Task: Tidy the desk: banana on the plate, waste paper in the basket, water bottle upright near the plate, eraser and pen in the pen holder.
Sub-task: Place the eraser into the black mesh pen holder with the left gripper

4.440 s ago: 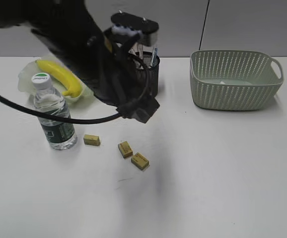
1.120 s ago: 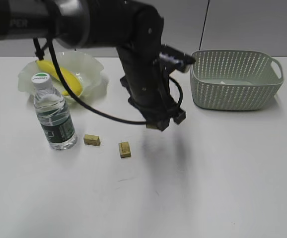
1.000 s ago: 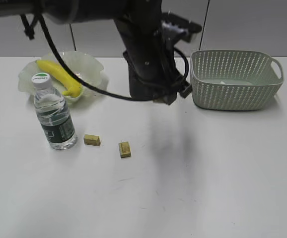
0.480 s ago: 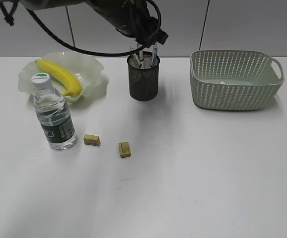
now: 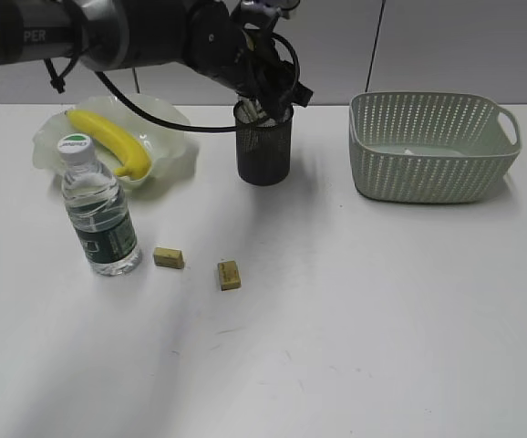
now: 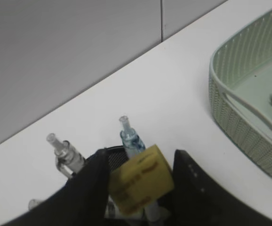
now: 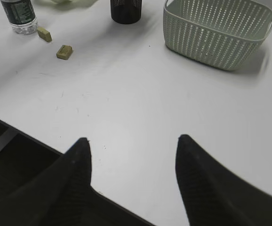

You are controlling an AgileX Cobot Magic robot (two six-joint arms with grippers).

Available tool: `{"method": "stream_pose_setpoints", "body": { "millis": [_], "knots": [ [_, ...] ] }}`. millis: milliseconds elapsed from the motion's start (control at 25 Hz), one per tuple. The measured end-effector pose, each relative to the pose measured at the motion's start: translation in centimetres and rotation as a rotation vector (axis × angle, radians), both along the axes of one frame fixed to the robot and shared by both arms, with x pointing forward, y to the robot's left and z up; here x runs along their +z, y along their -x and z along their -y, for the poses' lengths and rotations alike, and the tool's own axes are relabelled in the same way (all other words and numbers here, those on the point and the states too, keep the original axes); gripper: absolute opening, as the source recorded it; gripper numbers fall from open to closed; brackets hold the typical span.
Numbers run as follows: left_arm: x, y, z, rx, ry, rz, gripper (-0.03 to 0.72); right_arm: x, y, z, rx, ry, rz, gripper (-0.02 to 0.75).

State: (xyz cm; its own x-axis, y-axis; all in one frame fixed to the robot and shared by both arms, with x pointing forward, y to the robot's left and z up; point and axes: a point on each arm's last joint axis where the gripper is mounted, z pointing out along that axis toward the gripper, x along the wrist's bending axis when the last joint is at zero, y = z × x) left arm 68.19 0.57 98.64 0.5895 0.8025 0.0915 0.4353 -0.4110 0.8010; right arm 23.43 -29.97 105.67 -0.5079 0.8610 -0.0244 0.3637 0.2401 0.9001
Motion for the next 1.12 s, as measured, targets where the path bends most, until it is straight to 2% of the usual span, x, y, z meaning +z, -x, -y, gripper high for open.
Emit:
{"method": "stream_pose_setpoints", "body": {
  "millis": [400, 720, 880, 1120],
  "knots": [
    [-0.9, -1.3, -1.6, 0.037, -0.005, -0.008, 0.308, 0.0, 0.0, 0.0, 0.000, 0.000, 0.000, 0.454],
    [-0.9, -1.3, -1.7, 0.041, -0.006, -0.009, 0.307, 0.0, 0.0, 0.0, 0.000, 0.000, 0.001, 0.454],
    [-0.9, -1.3, -1.7, 0.041, -0.005, -0.009, 0.348, 0.0, 0.0, 0.0, 0.000, 0.000, 0.001, 0.454],
    [-0.5, -1.3, -1.8, 0.041, -0.001, -0.002, 0.358, 0.0, 0.0, 0.0, 0.000, 0.000, 0.001, 0.454]
  ]
}}
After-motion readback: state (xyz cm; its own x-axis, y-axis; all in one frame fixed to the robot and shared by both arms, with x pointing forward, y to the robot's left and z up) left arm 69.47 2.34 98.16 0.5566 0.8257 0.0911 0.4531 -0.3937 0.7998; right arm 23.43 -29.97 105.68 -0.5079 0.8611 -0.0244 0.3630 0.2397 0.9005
